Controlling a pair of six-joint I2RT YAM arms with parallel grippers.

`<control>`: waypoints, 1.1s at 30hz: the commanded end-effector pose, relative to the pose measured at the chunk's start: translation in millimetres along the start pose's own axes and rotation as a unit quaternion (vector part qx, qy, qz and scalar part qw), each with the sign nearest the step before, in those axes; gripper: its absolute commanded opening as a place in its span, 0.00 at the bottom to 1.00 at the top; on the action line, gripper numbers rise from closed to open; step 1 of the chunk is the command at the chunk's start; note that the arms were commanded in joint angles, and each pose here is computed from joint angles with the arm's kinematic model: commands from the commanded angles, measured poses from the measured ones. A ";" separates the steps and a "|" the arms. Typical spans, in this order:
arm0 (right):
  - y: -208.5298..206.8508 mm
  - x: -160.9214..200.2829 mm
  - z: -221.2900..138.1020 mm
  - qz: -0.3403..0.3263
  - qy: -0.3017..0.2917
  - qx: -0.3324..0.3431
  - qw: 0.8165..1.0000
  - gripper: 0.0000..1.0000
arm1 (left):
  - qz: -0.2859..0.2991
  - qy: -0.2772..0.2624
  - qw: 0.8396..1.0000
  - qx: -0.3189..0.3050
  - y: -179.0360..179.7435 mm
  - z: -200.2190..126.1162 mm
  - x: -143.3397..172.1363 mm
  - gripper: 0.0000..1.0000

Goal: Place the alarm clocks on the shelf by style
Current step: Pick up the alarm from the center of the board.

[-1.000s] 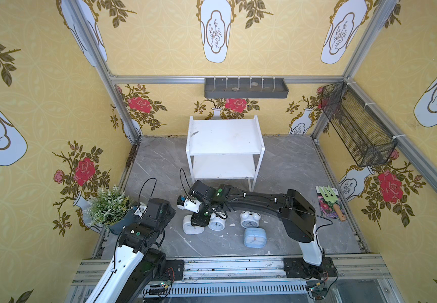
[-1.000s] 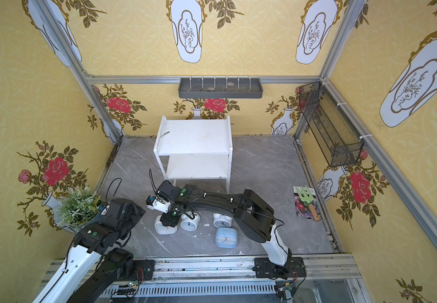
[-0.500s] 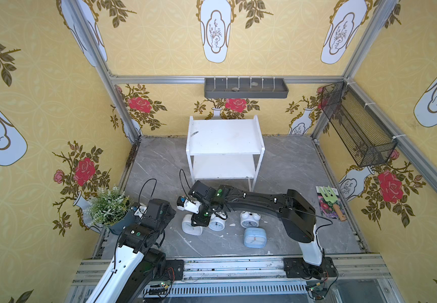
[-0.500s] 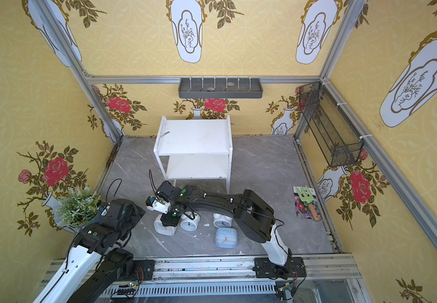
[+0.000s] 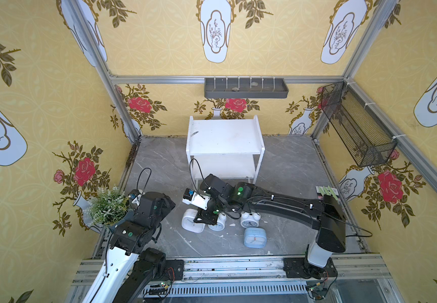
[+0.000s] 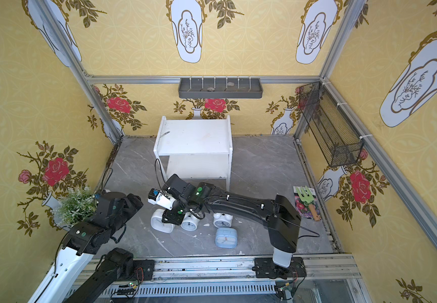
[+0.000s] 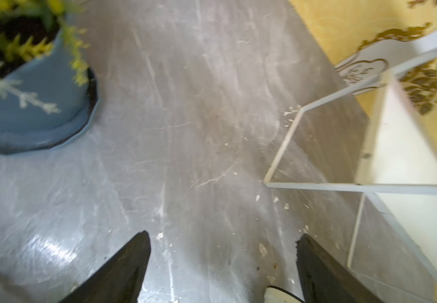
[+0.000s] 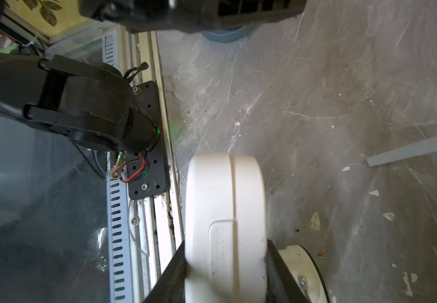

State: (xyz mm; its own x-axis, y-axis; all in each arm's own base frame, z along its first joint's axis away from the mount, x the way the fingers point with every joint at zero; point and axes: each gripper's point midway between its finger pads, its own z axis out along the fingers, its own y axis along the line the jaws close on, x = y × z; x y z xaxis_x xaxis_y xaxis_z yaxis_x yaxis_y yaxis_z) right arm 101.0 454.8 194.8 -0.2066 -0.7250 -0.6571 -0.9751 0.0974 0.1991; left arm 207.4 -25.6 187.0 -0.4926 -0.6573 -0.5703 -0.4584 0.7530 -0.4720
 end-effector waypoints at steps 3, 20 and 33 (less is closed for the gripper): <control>1.5 -7.3 -56.2 0.032 -0.052 0.005 0.998 0.19 | 0.138 0.003 0.964 0.227 -94.2 -36.0 -8.1 0.91; 18.7 -7.3 -205.1 0.088 -0.160 -0.073 0.980 0.21 | 0.323 0.173 0.684 0.630 -196.1 -177.4 71.3 0.98; 34.1 -16.4 -209.5 0.081 -0.158 -0.123 0.976 0.23 | 0.326 0.211 0.650 0.653 -205.2 -181.3 86.4 0.73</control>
State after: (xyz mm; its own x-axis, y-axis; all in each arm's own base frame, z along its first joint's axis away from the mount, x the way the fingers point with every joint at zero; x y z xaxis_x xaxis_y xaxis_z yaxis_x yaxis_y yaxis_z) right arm 93.0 325.2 357.0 -0.4226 -0.4732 -0.7730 -0.8875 0.0435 0.4587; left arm 127.8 -240.1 352.0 -0.5749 0.0754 -0.8148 0.8166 0.1156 -0.5655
